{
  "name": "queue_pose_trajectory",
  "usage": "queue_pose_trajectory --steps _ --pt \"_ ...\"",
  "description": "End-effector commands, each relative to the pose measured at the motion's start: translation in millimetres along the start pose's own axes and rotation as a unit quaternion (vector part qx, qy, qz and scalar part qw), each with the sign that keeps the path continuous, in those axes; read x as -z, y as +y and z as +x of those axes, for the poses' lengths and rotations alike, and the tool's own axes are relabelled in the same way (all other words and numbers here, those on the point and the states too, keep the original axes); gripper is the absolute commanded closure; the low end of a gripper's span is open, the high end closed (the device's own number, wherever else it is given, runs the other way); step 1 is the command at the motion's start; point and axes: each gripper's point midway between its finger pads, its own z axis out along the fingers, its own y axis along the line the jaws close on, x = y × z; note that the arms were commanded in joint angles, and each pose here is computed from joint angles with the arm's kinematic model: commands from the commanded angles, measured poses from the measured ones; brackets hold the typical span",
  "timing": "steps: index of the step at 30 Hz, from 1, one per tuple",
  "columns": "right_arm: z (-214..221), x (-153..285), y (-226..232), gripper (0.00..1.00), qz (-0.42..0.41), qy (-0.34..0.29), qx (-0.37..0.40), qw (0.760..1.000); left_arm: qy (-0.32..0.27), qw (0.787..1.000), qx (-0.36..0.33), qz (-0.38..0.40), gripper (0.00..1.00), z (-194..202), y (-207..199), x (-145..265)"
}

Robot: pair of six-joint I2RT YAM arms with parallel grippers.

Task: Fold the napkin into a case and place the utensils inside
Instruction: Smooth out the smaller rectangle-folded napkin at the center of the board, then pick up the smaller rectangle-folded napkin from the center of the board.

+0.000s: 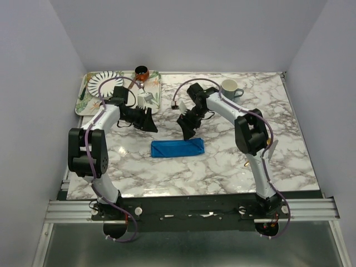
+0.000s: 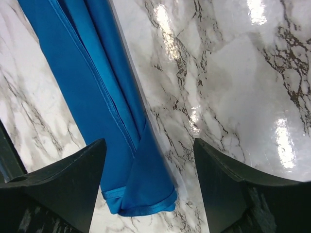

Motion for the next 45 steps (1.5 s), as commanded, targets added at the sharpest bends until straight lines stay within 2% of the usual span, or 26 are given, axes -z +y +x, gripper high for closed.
queue_pose_trajectory --steps 1,13,17,20,23,26,30,37,40,41,42,45 --pt "8.1 -13.3 -4.9 0.22 0.016 0.041 0.049 0.998 -0.019 1.000 0.000 0.001 0.45 -5.0 -4.0 8.9" --pt "25.2 -37.5 8.3 0.35 0.025 0.078 0.075 0.994 -0.028 1.000 0.013 0.002 0.45 -7.2 5.3 16.0" --pt "25.4 -39.2 9.4 0.47 0.018 0.081 0.075 0.994 -0.032 0.999 0.011 0.004 0.45 -8.8 5.2 16.9" --pt "27.6 -39.3 11.9 0.51 0.011 0.084 0.073 0.994 -0.031 0.999 0.012 0.004 0.45 -8.4 6.4 17.3" --pt "29.3 -40.8 13.0 0.50 0.007 0.085 0.070 0.994 -0.031 0.999 0.012 0.004 0.45 -8.0 7.0 16.8" --pt "30.8 -40.8 13.4 0.43 0.010 0.087 0.067 0.994 -0.030 0.999 0.016 0.003 0.45 -7.3 8.6 15.6" --pt "34.2 -44.9 12.1 0.46 0.023 0.096 0.069 0.993 -0.041 0.999 0.028 -0.003 0.45 -9.6 16.3 22.0" --pt "36.4 -47.3 13.9 0.71 0.050 0.101 0.089 0.990 -0.049 0.998 0.036 -0.009 0.45 -15.6 20.7 24.6" --pt "33.7 -44.5 12.1 0.84 0.060 0.095 0.095 0.989 -0.056 0.997 0.045 -0.012 0.45 -18.4 23.7 26.7" --pt "33.4 -43.8 11.1 0.95 0.064 0.095 0.096 0.989 -0.059 0.997 0.047 -0.014 0.45 -19.1 25.0 27.3" --pt "32.3 -42.8 11.1 0.99 0.066 0.094 0.097 0.989 -0.059 0.997 0.051 -0.013 0.45 -18.7 25.3 27.2" --pt "26.5 -36.3 11.6 1.00 0.075 0.087 0.103 0.988 -0.062 0.996 0.055 -0.015 0.45 -18.7 27.1 28.6"
